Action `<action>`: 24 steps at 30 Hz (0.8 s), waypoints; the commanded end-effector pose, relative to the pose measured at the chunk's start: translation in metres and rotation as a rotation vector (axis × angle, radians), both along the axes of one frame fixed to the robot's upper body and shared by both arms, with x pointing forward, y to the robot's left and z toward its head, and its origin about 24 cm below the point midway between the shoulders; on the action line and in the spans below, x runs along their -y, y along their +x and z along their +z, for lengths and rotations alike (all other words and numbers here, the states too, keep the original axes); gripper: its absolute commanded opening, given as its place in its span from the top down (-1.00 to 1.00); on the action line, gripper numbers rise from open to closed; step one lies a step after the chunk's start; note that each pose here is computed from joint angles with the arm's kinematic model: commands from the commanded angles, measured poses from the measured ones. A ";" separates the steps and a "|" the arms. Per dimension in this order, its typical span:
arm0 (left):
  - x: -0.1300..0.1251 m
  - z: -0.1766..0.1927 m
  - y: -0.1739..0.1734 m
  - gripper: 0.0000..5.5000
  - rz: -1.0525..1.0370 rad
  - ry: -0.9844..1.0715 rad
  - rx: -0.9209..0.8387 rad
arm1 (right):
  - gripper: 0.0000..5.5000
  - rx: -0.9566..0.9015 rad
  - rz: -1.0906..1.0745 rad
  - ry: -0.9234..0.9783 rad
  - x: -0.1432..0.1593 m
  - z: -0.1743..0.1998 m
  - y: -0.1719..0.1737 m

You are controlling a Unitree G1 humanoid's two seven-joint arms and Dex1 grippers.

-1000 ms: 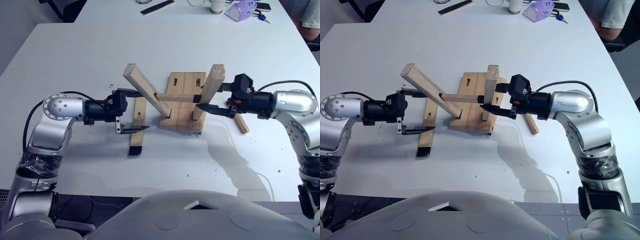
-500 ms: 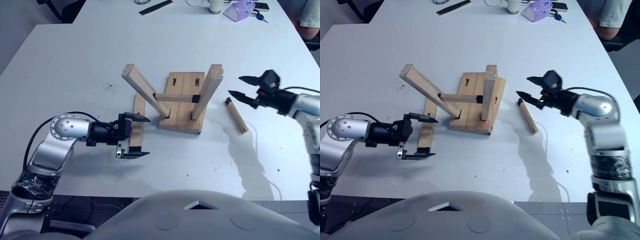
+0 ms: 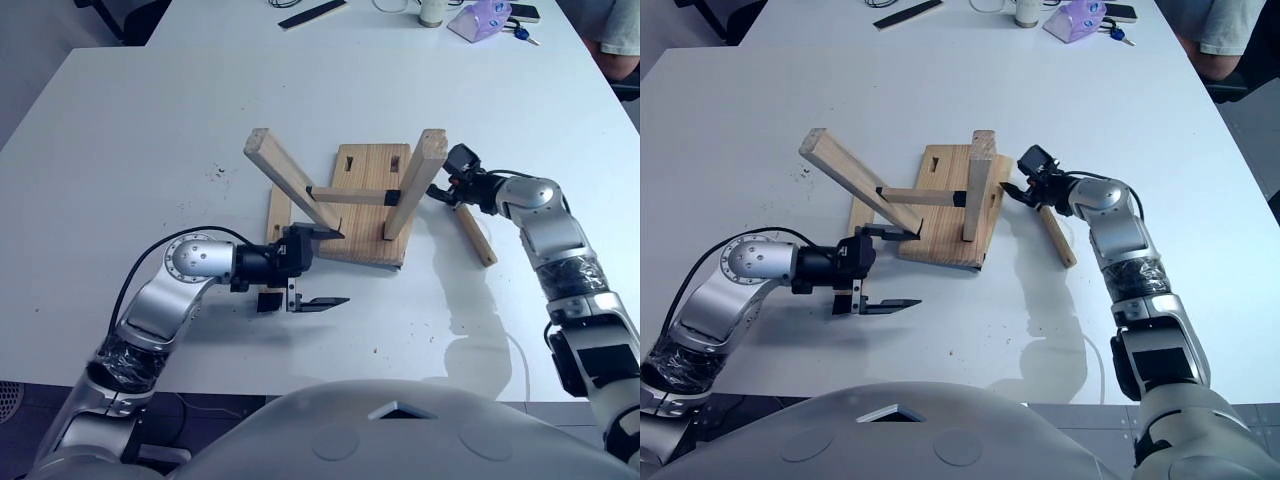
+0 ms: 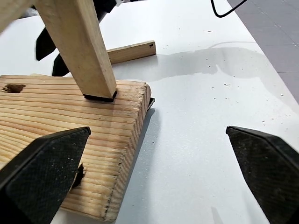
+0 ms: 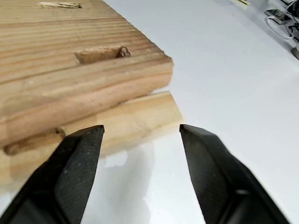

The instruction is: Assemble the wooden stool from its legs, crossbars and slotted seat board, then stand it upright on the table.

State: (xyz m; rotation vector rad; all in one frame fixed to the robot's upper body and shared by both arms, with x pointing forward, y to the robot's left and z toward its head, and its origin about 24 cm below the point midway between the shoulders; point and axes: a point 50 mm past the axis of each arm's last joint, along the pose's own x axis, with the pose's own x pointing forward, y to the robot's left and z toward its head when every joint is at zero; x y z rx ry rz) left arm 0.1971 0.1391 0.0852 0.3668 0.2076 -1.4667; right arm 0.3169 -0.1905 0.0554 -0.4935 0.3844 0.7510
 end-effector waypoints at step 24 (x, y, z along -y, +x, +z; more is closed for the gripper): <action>-0.020 -0.035 0.025 -0.96 0.195 0.185 0.033 | -0.08 -0.059 0.469 -0.429 0.032 -0.028 -0.061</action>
